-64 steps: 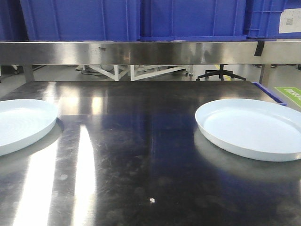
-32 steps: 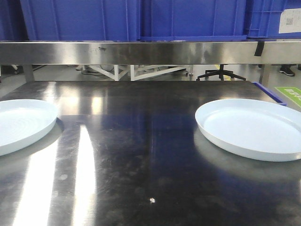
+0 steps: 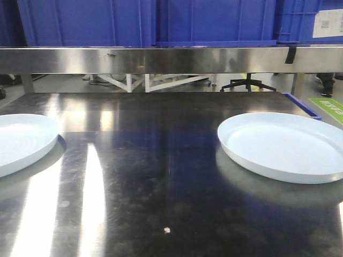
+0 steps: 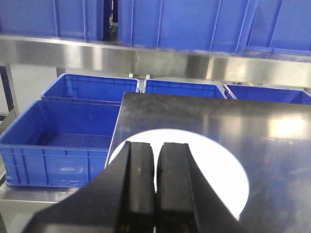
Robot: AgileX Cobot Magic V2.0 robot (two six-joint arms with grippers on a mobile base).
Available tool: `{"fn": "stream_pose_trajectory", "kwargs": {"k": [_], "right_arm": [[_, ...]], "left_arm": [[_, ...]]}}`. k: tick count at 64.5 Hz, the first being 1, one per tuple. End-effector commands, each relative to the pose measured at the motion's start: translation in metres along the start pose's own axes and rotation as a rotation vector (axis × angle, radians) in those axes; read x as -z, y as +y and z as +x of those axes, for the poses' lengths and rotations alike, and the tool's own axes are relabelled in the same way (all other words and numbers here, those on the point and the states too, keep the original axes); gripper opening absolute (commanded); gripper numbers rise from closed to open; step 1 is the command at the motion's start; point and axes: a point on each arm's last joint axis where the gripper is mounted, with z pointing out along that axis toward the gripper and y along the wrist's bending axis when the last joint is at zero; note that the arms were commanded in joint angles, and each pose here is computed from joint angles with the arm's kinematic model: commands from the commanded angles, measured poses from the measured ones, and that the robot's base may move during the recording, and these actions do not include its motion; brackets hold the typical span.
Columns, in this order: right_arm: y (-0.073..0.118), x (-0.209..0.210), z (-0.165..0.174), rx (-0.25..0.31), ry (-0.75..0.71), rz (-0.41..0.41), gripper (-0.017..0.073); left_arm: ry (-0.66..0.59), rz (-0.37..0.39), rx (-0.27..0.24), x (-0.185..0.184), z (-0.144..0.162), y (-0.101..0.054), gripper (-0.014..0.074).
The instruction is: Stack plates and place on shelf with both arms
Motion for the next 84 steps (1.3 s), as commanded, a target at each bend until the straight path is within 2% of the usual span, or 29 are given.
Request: {"fn": "stream_pose_trajectory", "kwargs": {"k": [1, 8, 14, 29, 84], "right_arm": [[0.001, 0.002, -0.009, 0.012, -0.106, -0.015, 0.0048], [0.001, 0.002, -0.009, 0.012, -0.106, -0.015, 0.0048], [0.001, 0.002, -0.009, 0.012, -0.106, -0.015, 0.0048], [0.001, 0.002, -0.009, 0.012, -0.106, -0.015, 0.0048], [0.001, 0.002, -0.009, 0.012, -0.106, -0.015, 0.0048]], "left_arm": [[-0.026, -0.002, -0.012, -0.002, -0.05, -0.002, 0.0087], [0.104, -0.023, -0.028, -0.019, -0.093, -0.003, 0.0087], [0.214, -0.036, -0.033, -0.043, -0.116, -0.004, 0.0087], [0.346, -0.039, -0.029, -0.085, -0.117, -0.005, 0.0087], [0.32, -0.03, -0.018, -0.091, -0.118, -0.006, 0.0087]]}}
